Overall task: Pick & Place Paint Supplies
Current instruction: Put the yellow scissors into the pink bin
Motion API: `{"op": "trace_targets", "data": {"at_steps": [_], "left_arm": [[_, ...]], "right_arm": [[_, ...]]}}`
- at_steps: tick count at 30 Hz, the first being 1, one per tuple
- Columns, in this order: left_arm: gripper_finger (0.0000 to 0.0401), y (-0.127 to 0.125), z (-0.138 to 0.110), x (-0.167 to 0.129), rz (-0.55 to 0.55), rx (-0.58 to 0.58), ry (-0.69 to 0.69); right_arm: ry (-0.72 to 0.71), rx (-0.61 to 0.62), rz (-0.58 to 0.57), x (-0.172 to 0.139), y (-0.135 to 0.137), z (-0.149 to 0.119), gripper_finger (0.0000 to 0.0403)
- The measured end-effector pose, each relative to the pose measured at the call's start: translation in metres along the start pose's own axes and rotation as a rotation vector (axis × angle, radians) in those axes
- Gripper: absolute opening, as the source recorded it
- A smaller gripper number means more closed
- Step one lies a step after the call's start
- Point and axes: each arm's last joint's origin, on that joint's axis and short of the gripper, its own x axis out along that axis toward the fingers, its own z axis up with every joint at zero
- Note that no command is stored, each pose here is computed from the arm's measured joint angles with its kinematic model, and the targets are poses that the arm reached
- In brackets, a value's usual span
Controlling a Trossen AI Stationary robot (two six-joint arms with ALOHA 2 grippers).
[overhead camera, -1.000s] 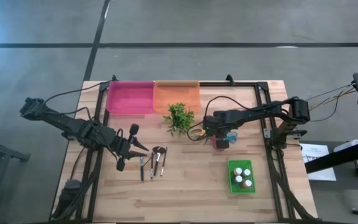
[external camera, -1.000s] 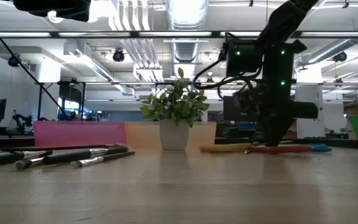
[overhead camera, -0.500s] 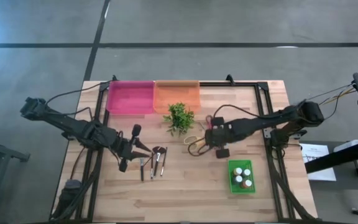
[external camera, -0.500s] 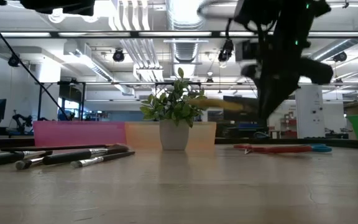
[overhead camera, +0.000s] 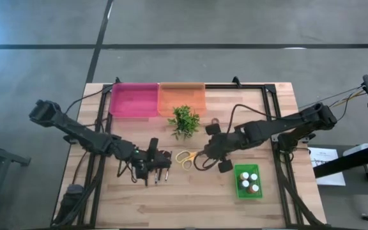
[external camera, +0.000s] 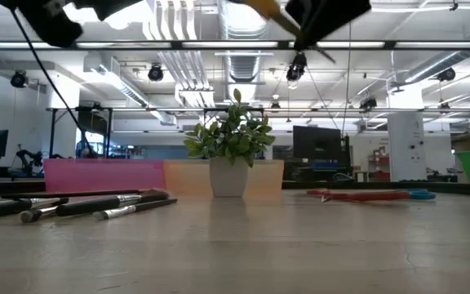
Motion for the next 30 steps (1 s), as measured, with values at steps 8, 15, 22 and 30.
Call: {"op": "trace_targets", "data": {"at_steps": [8,15,22,30], "left_arm": [[0.0099,-0.002,0.015,0.015,0.081,0.135,0.076],[0.0099,-0.003,0.034,0.008,0.131,0.168,-0.014],[0.0099,-0.004,0.032,0.013,0.141,0.163,-0.006],[0.0099,-0.003,0.033,0.014,0.152,0.156,-0.010]], "right_arm": [[0.011,0.007,0.064,-0.008,0.000,0.005,0.0039],[0.065,0.036,0.117,-0.001,0.004,-0.004,0.0039],[0.003,0.026,0.143,0.000,0.004,0.001,0.0039],[0.005,0.008,0.164,0.010,0.006,0.003,0.0039]]}}
